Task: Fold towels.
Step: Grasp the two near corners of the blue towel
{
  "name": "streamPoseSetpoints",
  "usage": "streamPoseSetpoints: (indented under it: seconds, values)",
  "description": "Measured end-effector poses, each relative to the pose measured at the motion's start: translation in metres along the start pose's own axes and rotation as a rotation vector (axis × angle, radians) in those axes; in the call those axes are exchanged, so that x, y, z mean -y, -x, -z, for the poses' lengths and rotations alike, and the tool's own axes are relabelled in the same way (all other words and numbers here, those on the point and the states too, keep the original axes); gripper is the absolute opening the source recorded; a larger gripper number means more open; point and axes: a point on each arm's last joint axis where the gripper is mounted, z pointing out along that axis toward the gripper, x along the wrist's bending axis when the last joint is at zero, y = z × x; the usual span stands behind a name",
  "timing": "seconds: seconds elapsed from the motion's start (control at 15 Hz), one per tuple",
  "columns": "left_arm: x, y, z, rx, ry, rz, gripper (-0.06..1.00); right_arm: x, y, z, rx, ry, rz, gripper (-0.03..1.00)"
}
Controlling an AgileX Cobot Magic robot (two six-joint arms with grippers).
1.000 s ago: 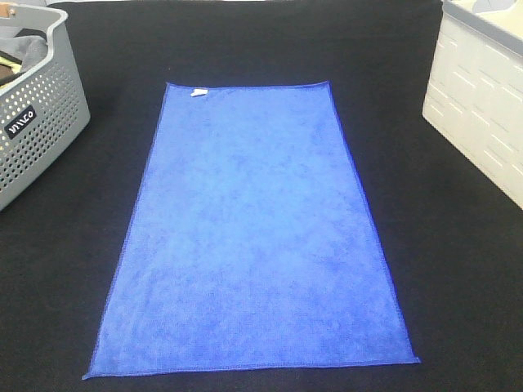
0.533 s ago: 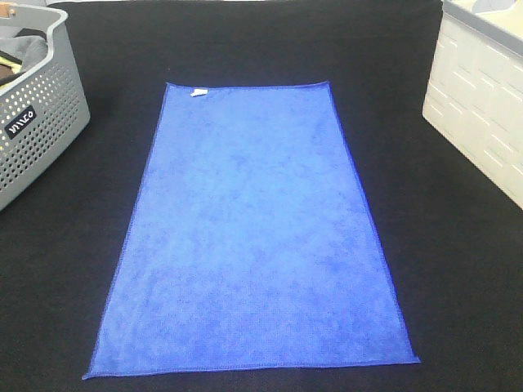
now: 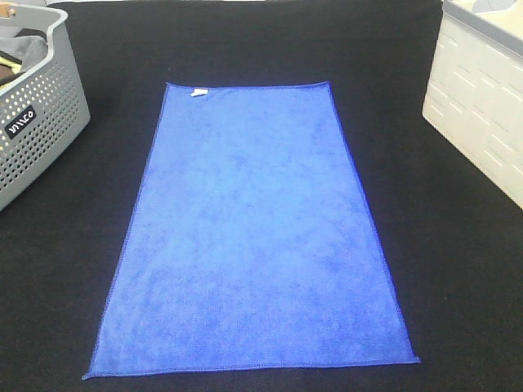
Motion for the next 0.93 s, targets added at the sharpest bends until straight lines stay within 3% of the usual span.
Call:
streamPoseSetpoints:
  seconds: [0.07, 0.27, 0.33, 0.47, 0.6, 0.8, 0.93]
  values:
    - [-0.003, 0.000, 0.001, -0.003, 0.021, 0.005, 0.67, -0.001, 0.000, -0.001, 0.000, -0.003, 0.000, 0.82]
    - [-0.029, -0.003, 0.000, -0.004, 0.252, 0.089, 0.67, -0.021, 0.001, -0.013, 0.002, -0.025, -0.005, 0.82]
    - [-0.034, -0.004, -0.008, 0.000, 0.260, 0.108, 0.67, -0.031, 0.002, -0.023, 0.003, -0.049, -0.007, 0.82]
    - [-0.035, -0.005, -0.034, 0.037, 0.166, 0.168, 0.67, -0.048, 0.002, -0.048, -0.006, -0.122, -0.023, 0.82]
    - [-0.036, -0.002, -0.062, 0.112, 0.022, 0.289, 0.67, -0.059, 0.003, -0.080, -0.021, -0.261, -0.048, 0.82]
    - [-0.037, 0.002, -0.113, 0.203, -0.235, 0.492, 0.67, -0.062, 0.004, -0.128, -0.023, -0.474, -0.068, 0.82]
    - [-0.030, 0.003, -0.147, 0.240, -0.400, 0.535, 0.67, -0.057, 0.003, -0.161, -0.040, -0.618, -0.109, 0.82]
